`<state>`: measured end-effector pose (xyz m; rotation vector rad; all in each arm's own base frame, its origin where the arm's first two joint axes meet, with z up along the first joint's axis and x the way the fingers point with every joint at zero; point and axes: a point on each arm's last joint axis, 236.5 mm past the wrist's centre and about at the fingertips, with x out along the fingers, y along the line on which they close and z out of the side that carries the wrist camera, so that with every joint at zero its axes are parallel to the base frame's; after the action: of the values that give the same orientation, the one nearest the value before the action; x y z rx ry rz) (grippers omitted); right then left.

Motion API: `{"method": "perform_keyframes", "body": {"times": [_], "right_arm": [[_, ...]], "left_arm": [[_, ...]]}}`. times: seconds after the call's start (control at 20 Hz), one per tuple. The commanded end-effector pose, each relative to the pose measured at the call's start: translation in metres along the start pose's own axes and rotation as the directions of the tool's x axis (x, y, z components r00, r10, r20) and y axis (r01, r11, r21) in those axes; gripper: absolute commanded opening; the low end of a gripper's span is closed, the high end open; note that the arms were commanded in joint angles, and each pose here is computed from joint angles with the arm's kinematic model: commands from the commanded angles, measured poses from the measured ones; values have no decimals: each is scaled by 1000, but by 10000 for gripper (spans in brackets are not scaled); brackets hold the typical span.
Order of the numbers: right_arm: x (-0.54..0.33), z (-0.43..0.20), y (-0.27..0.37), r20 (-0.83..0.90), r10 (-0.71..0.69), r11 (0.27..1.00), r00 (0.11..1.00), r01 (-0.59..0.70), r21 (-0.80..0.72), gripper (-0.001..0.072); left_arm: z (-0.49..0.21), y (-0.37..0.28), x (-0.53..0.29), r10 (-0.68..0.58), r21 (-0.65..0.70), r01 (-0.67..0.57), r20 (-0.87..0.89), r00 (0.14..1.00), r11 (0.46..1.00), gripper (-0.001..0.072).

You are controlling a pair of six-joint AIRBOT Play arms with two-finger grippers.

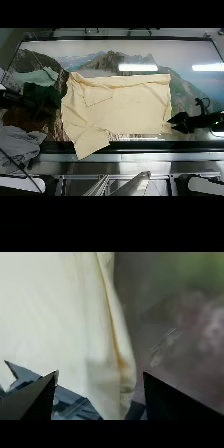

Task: Fold the shirts.

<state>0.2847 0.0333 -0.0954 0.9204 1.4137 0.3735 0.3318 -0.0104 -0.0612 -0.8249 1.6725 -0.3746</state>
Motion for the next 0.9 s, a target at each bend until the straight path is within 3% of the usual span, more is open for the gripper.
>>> {"method": "perform_keyframes", "body": {"times": [0.0,0.3,0.35,0.4,0.45,0.55,0.6,0.7,0.85], "right_arm": [[33,-24,1,-62,24,1000,998,-24,11,562],[44,-17,0,-42,-3,1000,999,3,-3,550],[43,-16,-1,-38,-3,1000,999,3,0,453],[42,-15,-2,-33,-3,1000,999,3,3,430],[40,-14,-4,-28,-4,1000,1000,4,8,431],[36,-12,-7,-17,-5,1000,1000,5,18,430],[35,-12,-8,-17,0,1000,1000,1,19,428],[31,-16,-7,-27,18,1000,999,-18,22,426],[19,-17,-8,-23,52,998,998,-51,45,175]], "left_arm": [[-50,47,34,110,-76,-117,-91,990,990,695],[-22,38,64,-1,-96,5,49,999,995,694],[-22,34,71,-13,-93,15,21,1000,996,639],[-23,30,77,-19,-80,18,-8,1000,997,520],[-21,24,82,-14,-50,13,-30,999,999,466],[-15,8,93,10,22,-9,-61,998,1000,466],[-13,6,97,33,52,-29,-77,996,998,353],[-14,1,105,38,71,-31,-97,995,997,28],[-17,7,110,34,56,-29,-96,995,998,18]]}}
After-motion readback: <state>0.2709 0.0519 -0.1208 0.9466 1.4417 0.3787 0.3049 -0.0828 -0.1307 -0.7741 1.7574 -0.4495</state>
